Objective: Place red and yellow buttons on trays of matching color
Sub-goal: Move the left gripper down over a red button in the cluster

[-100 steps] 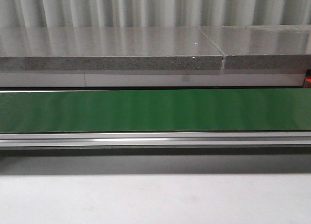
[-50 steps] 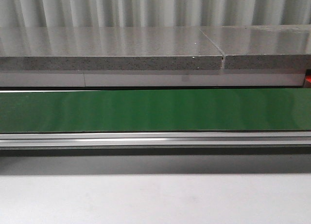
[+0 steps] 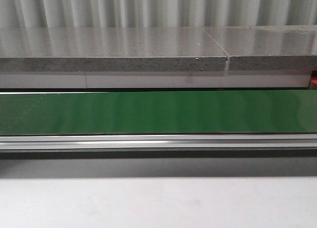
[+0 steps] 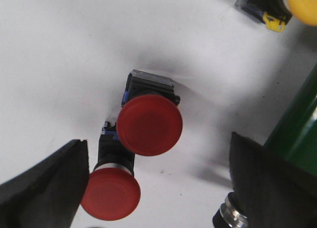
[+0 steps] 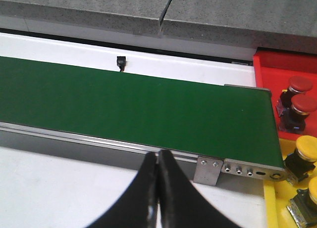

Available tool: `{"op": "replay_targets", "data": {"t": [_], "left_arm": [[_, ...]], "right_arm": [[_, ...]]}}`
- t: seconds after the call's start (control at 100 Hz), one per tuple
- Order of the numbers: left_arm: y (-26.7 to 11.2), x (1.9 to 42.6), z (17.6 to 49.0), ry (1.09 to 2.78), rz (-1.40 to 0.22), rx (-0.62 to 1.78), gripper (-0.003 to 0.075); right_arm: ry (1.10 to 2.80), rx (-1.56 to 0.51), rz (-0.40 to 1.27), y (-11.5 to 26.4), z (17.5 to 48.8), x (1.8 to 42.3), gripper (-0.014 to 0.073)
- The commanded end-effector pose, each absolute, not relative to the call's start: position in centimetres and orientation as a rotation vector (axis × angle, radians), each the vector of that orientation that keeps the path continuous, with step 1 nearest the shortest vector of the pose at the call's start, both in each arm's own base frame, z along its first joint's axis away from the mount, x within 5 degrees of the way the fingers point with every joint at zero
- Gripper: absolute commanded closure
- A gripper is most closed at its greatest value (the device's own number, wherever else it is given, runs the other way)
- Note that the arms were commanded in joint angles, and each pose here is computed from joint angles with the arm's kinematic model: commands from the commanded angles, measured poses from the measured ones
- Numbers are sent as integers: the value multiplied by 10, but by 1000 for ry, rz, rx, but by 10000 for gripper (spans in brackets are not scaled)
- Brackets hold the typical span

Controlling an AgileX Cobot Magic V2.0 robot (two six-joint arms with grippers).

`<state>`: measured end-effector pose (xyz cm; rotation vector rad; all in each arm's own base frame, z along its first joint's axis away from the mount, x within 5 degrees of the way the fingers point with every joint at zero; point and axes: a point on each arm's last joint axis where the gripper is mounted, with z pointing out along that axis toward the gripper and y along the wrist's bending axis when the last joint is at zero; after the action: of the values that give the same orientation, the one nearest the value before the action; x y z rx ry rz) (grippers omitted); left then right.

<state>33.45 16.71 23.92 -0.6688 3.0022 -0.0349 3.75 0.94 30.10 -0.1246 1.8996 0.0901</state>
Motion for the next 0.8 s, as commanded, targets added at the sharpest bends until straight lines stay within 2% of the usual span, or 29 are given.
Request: {"op": "replay_targets", "data": {"t": [0.0, 0.45, 0.57, 0.69, 0.79], "left_arm": [[166, 333, 259, 2963, -32, -657, 155], [173, 344, 232, 2991, -32, -664, 164], [173, 344, 231, 2995, -33, -665, 250], [174, 345, 231, 2985, -29, -663, 375], [174, 346, 231, 2972, -23, -660, 439]], "right_arm": [[1817, -125, 80, 9, 314, 39, 612], [1816, -125, 80, 9, 314, 39, 612], [1816, -125, 80, 9, 314, 39, 612], [1816, -125, 80, 9, 314, 39, 612], [1816, -125, 80, 9, 314, 39, 612]]}}
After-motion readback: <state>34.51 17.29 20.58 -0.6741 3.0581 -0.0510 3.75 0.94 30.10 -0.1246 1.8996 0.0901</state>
